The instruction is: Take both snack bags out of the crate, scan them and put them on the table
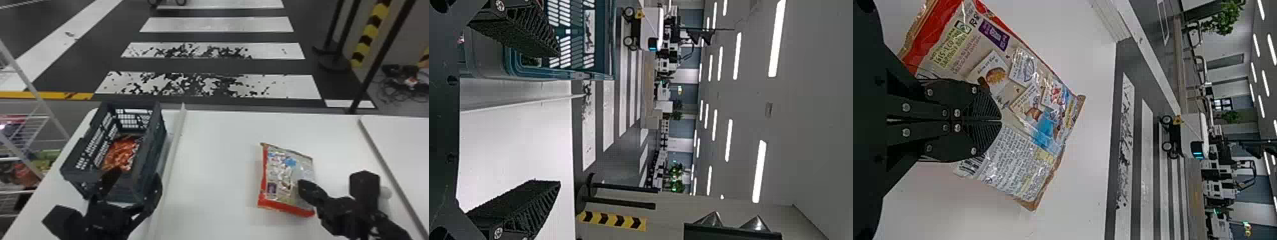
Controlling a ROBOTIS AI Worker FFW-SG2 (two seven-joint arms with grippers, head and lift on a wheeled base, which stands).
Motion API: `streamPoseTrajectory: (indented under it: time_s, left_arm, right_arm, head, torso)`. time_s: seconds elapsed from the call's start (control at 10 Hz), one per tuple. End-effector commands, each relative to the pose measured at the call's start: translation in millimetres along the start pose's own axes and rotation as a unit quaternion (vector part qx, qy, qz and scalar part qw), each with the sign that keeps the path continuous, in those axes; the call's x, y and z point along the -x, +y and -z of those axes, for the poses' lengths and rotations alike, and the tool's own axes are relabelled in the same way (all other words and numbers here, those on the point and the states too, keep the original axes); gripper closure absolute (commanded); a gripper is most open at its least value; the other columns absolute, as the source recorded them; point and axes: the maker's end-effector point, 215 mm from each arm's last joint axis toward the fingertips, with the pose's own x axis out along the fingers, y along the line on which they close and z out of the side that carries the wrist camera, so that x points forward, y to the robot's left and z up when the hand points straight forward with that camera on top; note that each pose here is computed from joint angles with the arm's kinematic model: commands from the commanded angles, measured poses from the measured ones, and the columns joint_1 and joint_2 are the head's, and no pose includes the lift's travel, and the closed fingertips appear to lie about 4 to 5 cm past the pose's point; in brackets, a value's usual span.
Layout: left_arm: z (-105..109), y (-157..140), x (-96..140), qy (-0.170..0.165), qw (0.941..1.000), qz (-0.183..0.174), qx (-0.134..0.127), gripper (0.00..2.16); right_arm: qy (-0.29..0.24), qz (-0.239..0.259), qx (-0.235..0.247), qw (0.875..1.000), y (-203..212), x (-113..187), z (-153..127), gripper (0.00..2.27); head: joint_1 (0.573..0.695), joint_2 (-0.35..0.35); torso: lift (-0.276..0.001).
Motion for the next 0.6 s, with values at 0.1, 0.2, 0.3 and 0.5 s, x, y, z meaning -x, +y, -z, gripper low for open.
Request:
streamPoseTrajectory:
  time_s: [0.1, 0.2, 0.3, 0.5]
  left_arm:
    - [1, 0, 0, 0.001, 1.0000, 0.000, -0.001, 0.09]
    - [1, 0, 0, 0.001, 1.0000, 0.000, -0.001, 0.09]
    - [0, 0, 0, 0.000, 1.0000, 0.000, -0.001, 0.09]
    - [0, 0, 0, 0.000, 1.0000, 0.000, -0.001, 0.09]
  right_arm:
    - [0.010, -0.006, 0.002, 1.000, 6, -3, 10, 2.26]
    - [0.007, -0.007, 0.005, 1.000, 7, -4, 7, 2.26]
    - [0.002, -0.006, 0.006, 1.000, 7, -4, 3, 2.26]
    - [-0.030, -0.001, 0.005, 1.000, 1, 5, -31, 2.26]
  head:
    - [0.695, 0.078]
    - [0.695, 0.082]
    - [0.695, 0.084]
    - [0.695, 0.086]
  torso:
    - [-0.092]
    - [-0.092]
    - [-0.092]
    - [-0.092]
